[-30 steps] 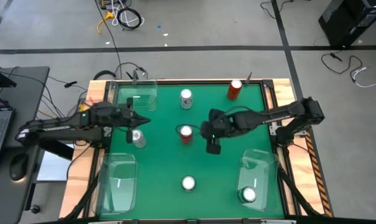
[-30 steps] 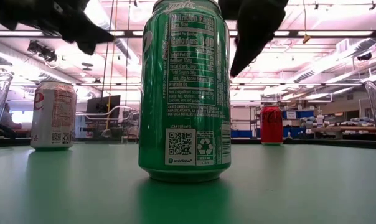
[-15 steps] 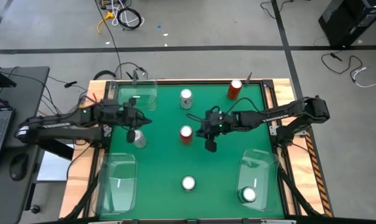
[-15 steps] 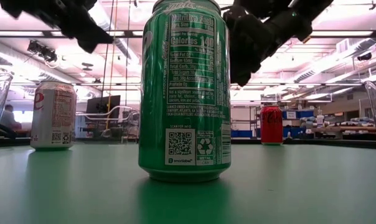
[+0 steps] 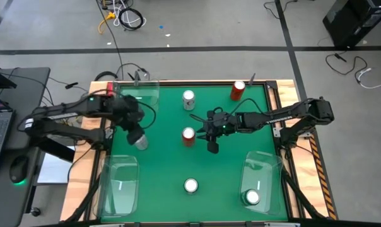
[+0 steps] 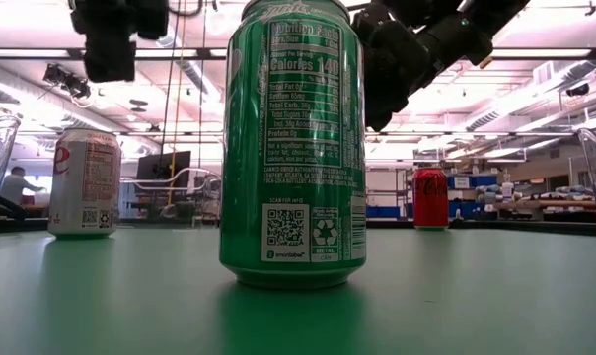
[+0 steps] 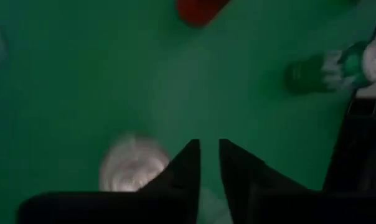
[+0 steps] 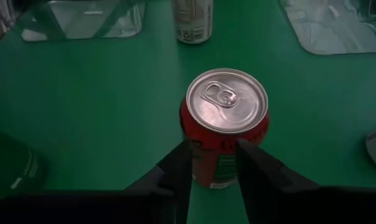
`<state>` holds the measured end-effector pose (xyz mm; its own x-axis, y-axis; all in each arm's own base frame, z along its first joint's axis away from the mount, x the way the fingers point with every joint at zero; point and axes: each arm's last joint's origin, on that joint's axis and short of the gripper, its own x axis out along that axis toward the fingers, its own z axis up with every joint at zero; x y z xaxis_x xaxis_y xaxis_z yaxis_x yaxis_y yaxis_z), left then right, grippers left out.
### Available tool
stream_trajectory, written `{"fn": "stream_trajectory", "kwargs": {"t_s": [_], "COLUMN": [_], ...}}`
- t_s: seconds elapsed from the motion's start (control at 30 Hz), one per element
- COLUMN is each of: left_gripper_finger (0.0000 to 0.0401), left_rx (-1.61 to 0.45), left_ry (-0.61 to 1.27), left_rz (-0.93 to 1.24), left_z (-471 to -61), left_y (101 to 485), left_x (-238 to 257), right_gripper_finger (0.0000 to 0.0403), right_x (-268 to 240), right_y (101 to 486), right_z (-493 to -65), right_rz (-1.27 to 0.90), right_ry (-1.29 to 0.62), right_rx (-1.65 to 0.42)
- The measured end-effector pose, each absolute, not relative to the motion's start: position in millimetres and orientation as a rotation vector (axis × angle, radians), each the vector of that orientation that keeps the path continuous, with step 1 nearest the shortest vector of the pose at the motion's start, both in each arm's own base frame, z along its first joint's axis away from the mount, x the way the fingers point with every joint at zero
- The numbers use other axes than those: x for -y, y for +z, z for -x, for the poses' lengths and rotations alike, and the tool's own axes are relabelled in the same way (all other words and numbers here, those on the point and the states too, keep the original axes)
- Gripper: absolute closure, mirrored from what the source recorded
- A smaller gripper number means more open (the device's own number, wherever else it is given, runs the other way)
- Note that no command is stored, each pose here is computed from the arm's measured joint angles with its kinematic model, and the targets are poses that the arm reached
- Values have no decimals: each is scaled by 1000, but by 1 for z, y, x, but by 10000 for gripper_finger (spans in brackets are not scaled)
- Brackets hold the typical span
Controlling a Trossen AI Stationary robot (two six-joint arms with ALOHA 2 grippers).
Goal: Sort soda cans
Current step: Put the left red-silver soda can into the top transparent bin
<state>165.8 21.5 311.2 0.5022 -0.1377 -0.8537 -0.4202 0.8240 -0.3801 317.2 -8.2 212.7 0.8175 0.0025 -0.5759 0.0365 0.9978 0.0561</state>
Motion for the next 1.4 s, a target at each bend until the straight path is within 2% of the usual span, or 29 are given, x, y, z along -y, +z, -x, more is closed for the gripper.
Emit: {"fn": "stream_trajectory", "kwargs": {"t_s": [0.17,0.33,0.57,0.7,1.03,1.4], "left_gripper_finger": [258,195,122,91,54,48], "left_rx": [-1233,-1308,-1465,-1474,-1464,-1472], "left_ry": [234,267,365,368,413,451], "left_rz": [645,641,639,617,582,571], "left_z": [-176,-187,-186,-187,-187,-185], "left_y": [294,283,272,271,271,270], "left_x": [-20,-17,-13,-11,-12,-12], "right_gripper_finger": [291,290,290,290,291,291], "right_x": [7,7,7,7,7,7], "right_y": [212,211,210,210,209,209], "right_z": [-317,-316,-315,-315,-315,-315], "right_rz": [-58,-48,-48,-48,-49,-50], "right_ry": [11,18,18,18,21,21], "right_rx": [-619,-636,-653,-653,-656,-659]}}
